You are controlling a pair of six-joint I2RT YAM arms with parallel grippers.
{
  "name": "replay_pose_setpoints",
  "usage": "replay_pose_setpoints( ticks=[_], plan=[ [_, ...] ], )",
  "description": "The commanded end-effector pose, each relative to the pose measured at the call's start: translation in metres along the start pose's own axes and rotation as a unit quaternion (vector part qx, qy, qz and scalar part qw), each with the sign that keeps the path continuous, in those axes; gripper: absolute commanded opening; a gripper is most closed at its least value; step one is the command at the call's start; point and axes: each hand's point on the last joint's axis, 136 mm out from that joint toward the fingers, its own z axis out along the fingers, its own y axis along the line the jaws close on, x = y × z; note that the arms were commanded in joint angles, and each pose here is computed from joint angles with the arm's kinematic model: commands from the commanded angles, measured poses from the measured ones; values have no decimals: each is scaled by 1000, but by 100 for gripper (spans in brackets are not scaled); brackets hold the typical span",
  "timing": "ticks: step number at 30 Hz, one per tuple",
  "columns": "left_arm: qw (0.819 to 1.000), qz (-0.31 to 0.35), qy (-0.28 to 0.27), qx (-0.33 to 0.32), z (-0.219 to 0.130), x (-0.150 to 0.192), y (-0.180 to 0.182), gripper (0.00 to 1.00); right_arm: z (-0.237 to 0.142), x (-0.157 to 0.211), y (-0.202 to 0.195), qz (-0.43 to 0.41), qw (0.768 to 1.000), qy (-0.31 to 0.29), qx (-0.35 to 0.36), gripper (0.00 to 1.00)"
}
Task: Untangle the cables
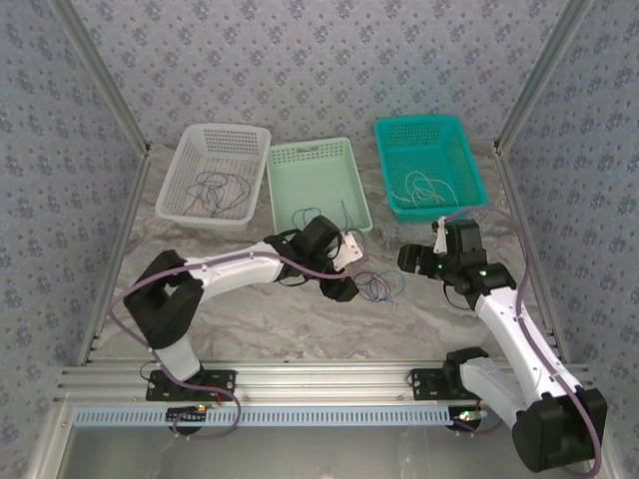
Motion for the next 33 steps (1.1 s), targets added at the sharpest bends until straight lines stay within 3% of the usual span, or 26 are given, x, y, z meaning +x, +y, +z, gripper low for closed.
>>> replay_pose_setpoints(
  ticks=[1,8,16,20,28,33],
  plan=[
    [999,32,20,36,6,-4,-7,60,-3,4,-5,31,999,-10,-2,87],
    [999,35,8,37,30,-22,2,57,-6,9,-10,40,999,-27,-5,87],
    [999,32,18,30,54,-30,17,47,-10,9,-8,38,999,-31,-11,86],
    [999,29,17,29,61,-35,20,36,-10,9,-10,40,999,-30,-8,86],
    [999,34,-1,-23,45,-42,27,49,-10,14,-13,39,999,-23,-1,86],
    [998,42,-11,-41,27,-46,24,50,-8,12,-12,41,999,-25,-5,86]
  ],
)
